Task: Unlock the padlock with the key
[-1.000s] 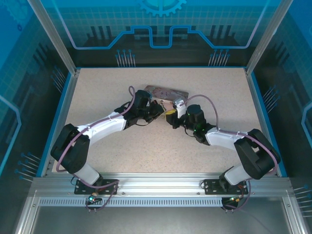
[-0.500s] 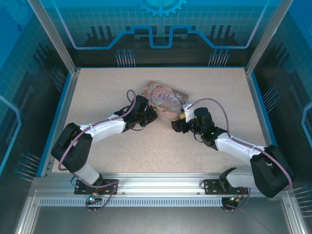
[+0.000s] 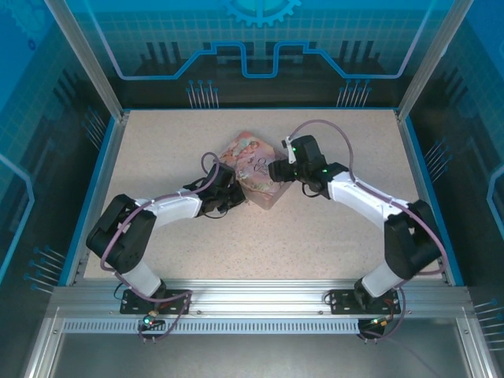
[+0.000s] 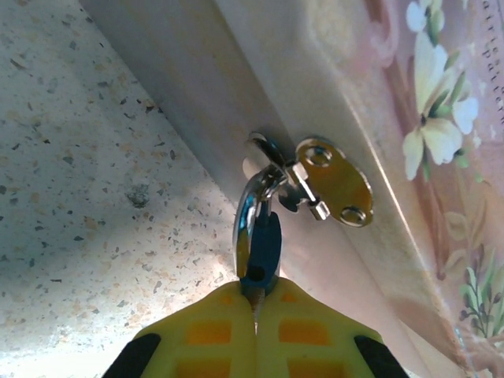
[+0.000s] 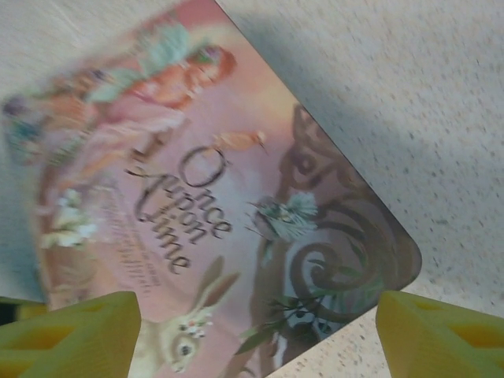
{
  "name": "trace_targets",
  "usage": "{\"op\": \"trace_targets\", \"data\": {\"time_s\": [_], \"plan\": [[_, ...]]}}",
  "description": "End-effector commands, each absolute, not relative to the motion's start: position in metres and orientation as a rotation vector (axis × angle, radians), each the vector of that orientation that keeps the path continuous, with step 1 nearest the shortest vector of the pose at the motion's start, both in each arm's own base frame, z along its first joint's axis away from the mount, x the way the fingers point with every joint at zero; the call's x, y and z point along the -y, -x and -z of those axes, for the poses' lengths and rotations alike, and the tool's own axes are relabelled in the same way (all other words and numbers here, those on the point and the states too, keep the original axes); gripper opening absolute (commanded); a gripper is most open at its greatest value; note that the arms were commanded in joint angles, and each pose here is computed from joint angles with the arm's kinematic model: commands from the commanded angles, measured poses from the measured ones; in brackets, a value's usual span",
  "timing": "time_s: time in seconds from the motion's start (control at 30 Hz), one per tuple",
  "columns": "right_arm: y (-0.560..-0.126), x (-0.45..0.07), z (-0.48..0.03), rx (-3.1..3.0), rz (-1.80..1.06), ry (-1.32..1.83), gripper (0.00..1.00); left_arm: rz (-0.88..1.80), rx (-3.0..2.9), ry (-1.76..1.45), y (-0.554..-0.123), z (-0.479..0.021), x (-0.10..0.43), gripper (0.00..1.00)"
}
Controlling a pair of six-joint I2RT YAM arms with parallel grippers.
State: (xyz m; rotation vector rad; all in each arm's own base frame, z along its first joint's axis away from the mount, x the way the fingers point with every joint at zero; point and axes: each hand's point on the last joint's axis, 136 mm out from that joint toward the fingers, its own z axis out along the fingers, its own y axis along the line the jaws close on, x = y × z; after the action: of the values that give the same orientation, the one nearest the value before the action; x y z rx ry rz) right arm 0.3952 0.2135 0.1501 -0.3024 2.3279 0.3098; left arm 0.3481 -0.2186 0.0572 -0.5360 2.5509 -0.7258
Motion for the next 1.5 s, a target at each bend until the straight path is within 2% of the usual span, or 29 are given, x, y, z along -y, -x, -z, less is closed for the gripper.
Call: {"op": "trace_targets", "data": {"time_s": [0.0, 0.2, 0.43, 0.47, 0.53, 0.83, 1.0, 1.2, 1.47], "plan": [[-0.394, -0.206, -0.127, -2.439, -0.18, 0.271, 0.81, 0.62, -2.56, 0.509, -0.35, -0.044, 0.205, 0.0], [-0.398, -0.203, -0.111, -2.482, -0.053, 0.279, 0.83, 0.461, -2.594, 0.454, -0.348, -0.032, 0.194, 0.0], [-0.399, -0.197, -0.106, -2.485, -0.004, 0.284, 0.86, 0.311, -2.62, 0.33, -0.347, -0.028, 0.209, 0.0], [-0.399, -0.197, -0.106, -2.485, -0.01, 0.288, 0.87, 0.296, -2.617, 0.313, -0.348, -0.03, 0.211, 0.04], [-0.4, -0.197, -0.109, -2.485, -0.033, 0.295, 0.89, 0.298, -2.608, 0.299, -0.349, -0.038, 0.212, 0.27], [-0.394, -0.184, -0.148, -2.435, -0.249, 0.197, 0.94, 0.459, -2.414, 0.236, -0.344, -0.133, 0.203, 0.6], [-0.386, -0.185, -0.145, -2.436, -0.429, 0.125, 0.97, 0.606, -2.34, 0.32, -0.36, -0.17, 0.17, 0.72], [-0.387, -0.191, -0.125, -2.45, -0.644, -0.003, 1.0, 0.8, -2.293, 0.371, -0.425, -0.182, 0.137, 0.93], [-0.393, -0.197, -0.107, -2.493, -0.719, -0.077, 1.0, 0.792, -2.306, 0.29, -0.509, -0.161, 0.132, 0.97]]}}
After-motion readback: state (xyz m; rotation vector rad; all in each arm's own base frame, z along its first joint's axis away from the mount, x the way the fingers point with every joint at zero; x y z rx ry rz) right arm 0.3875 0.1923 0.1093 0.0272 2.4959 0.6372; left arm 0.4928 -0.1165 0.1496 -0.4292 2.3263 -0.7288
